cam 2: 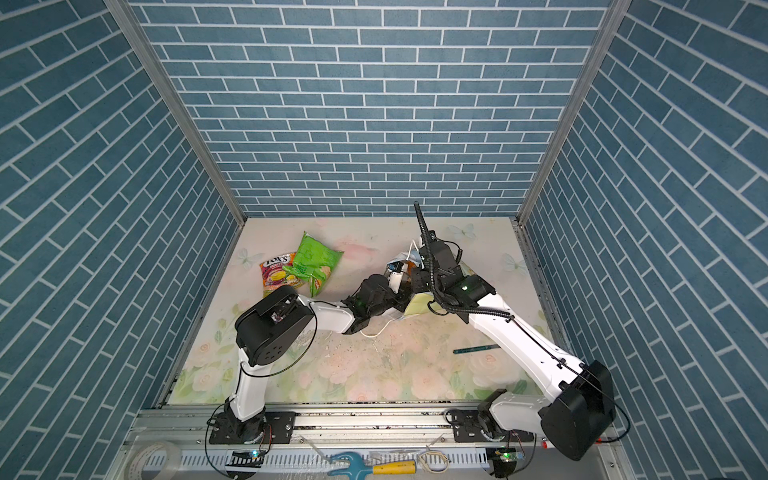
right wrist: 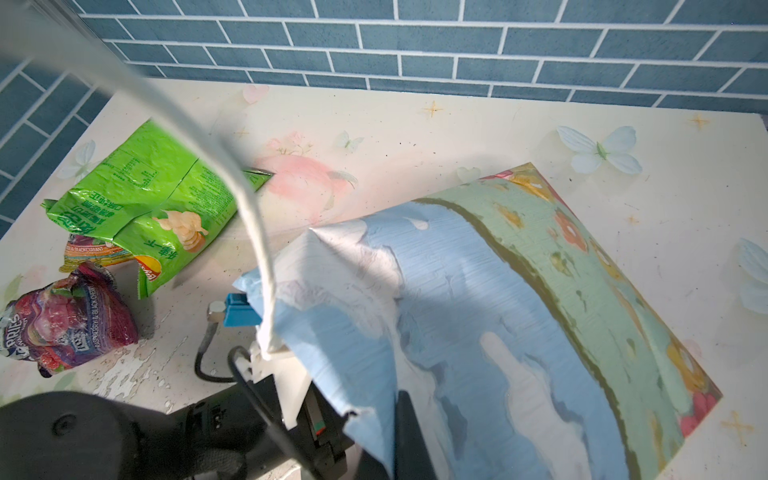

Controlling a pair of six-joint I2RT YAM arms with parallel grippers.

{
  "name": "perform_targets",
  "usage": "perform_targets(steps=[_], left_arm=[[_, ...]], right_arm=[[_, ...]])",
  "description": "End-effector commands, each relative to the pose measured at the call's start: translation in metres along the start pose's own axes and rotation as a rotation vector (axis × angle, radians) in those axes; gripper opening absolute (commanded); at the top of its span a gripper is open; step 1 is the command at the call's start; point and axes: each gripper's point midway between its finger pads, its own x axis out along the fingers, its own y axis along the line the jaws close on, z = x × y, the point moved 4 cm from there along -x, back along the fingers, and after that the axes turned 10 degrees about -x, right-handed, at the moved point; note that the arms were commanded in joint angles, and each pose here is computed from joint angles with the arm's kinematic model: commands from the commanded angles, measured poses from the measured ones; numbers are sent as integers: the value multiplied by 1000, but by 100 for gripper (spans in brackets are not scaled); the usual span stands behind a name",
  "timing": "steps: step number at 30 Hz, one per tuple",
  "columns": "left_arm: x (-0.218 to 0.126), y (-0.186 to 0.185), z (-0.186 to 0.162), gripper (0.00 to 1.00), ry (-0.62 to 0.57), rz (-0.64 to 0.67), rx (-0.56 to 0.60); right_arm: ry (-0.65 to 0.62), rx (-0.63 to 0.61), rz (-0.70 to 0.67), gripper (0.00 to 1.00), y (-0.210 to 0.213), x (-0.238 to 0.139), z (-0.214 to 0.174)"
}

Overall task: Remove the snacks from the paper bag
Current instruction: 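Grasp the orange striped candy packet inside the bag with the left gripper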

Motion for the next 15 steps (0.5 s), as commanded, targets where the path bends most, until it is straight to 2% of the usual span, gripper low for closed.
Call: perform_targets(steps=[1, 9, 15], left_arm=[[-10, 12, 21, 0, -50, 39, -90], [-20, 43, 32, 0, -68, 39, -316], [-29, 45, 38, 0, -91, 7, -357]], right_arm=[[-18, 33, -30, 0, -6, -5, 3], [-10, 33, -31, 0, -6, -3, 1], [-1, 33, -32, 0, -5, 0, 1]])
